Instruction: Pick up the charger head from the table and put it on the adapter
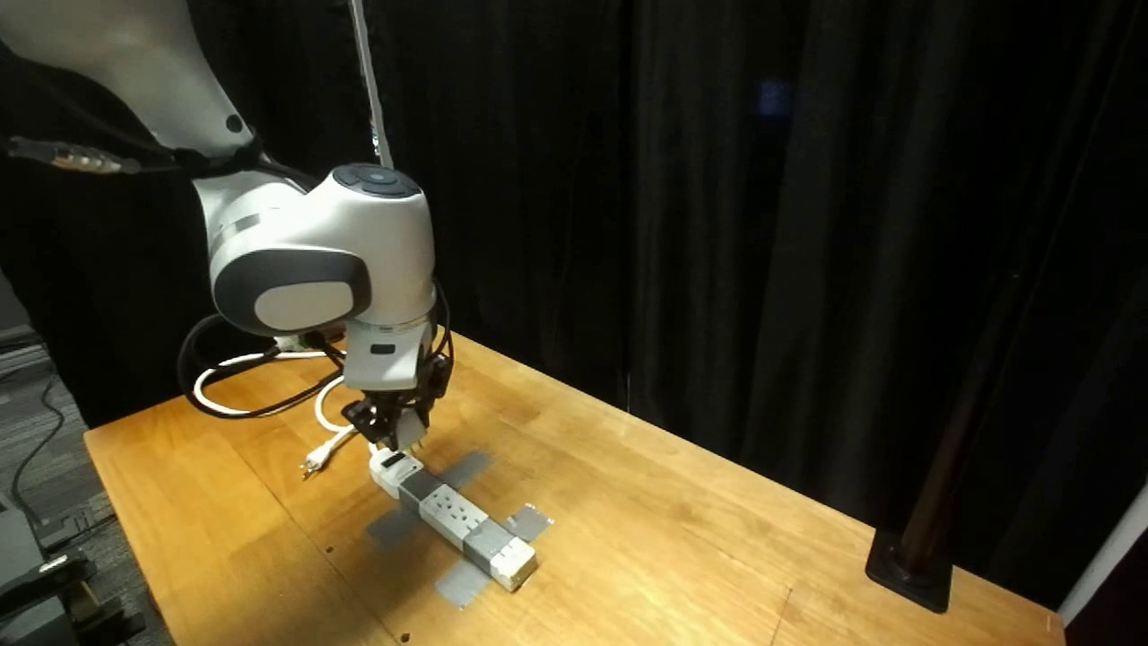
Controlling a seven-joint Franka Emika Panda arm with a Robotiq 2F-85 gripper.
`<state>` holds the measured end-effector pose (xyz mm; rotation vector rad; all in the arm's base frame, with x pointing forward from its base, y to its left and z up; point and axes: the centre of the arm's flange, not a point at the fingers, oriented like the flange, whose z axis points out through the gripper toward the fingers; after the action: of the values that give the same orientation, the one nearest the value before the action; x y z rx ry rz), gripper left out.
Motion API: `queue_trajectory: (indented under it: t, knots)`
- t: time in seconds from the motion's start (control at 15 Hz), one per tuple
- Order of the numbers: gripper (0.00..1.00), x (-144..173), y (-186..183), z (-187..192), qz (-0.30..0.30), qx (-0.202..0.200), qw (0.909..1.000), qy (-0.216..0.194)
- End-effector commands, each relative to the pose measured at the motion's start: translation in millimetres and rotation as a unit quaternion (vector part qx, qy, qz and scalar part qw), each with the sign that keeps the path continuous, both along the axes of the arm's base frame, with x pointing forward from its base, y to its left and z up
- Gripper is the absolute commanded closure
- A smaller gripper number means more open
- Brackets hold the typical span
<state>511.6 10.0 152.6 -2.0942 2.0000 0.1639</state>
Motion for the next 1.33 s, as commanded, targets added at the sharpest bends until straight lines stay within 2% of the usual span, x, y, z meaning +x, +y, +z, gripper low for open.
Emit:
queue_trajectory:
  t: [0.0,0.07,0.2,0.4,0.47,0.73,1.27]
  knots:
    - [0.77,-20.5,-25.6,41.7,0.014,0.04,0.9991,0.0]
    - [0.52,-6.5,-13.8,14.8,0.0,0.025,0.9997,-0.001]
    - [0.52,-7.7,-19.8,27.0,0.007,0.04,0.9992,-0.001]
    - [0.52,-9.4,-19.0,28.9,0.009,0.04,0.9991,-0.001]
    - [0.77,-10.2,-18.9,28.2,0.01,0.04,0.9991,0.0]
    - [0.77,19.3,-35.1,3.7,-0.009,0.06,0.9964,0.059]
    - [0.77,48.8,-73.4,-39.1,-0.033,0.122,0.9853,0.114]
